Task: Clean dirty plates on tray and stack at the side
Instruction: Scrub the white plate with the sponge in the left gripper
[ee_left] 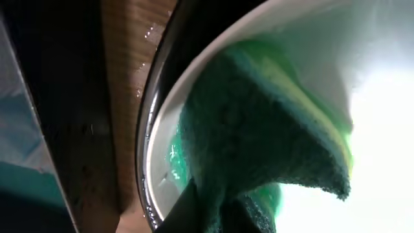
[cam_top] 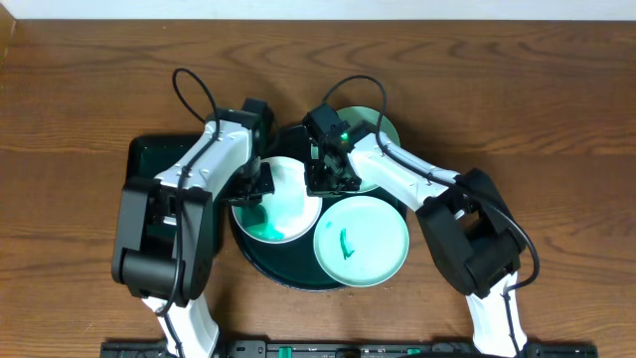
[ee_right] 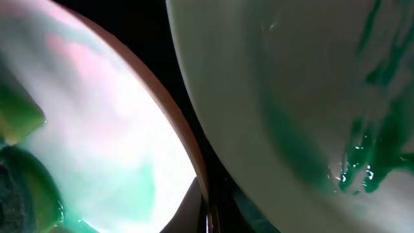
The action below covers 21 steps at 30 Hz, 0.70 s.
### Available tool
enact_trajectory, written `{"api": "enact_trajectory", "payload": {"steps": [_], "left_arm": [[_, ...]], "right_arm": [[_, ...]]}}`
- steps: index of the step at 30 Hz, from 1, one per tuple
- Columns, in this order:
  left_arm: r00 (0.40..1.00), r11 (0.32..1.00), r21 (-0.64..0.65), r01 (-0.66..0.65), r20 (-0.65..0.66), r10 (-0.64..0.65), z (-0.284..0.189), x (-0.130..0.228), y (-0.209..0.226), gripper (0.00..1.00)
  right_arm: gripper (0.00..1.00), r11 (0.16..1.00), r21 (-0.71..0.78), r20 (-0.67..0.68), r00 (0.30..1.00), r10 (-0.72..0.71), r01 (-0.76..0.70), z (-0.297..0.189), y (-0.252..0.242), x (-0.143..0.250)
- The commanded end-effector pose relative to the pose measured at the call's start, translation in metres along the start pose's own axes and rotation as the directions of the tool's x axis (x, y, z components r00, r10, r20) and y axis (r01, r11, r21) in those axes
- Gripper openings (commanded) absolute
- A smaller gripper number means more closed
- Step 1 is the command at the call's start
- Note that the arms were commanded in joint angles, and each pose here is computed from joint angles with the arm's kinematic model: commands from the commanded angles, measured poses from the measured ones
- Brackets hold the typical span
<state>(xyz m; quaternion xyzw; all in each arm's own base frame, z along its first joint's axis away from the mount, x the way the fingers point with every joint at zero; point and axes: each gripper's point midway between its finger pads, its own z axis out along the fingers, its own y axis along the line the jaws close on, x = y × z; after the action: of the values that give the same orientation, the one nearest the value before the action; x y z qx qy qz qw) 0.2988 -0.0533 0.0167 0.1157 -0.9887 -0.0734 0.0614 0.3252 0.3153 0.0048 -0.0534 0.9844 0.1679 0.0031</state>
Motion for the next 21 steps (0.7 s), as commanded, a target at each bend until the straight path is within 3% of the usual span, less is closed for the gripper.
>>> {"api": "enact_trajectory", "payload": {"steps": [1,5,11,15,21], "left_arm": [[0.999,0.998,-0.053,-0.017,0.038,0.019,0.01,-0.011,0.004,0.07],[0.978,0.962,0.19,-0.198,0.097,0.183,0.004,-0.019,-0.053,0.07],[0.939,0.922,0.233,-0.31,0.226,0.258,-0.004,-0.038,-0.079,0.07],[0.912,0.852,0.326,-0.41,0.175,0.372,-0.006,-0.014,-0.091,0.07],[0.911,0.856,0.337,-0.393,0.016,0.412,-0.002,0.023,-0.075,0.07]], "right_arm": [[0.01,1.0,0.01,-0.011,1.0,-0.009,0.009,0.012,-0.001,0.0],[0.01,1.0,0.008,-0.008,1.0,-0.01,0.01,0.012,0.0,-0.001],[0.01,1.0,0.011,-0.011,1.0,-0.009,0.009,0.012,-0.001,0.0],[0.01,1.0,0.01,-0.01,1.0,-0.009,0.009,0.012,-0.001,0.0],[0.01,1.0,0.01,-0.01,1.0,-0.009,0.009,0.012,-0.001,0.0]]}}
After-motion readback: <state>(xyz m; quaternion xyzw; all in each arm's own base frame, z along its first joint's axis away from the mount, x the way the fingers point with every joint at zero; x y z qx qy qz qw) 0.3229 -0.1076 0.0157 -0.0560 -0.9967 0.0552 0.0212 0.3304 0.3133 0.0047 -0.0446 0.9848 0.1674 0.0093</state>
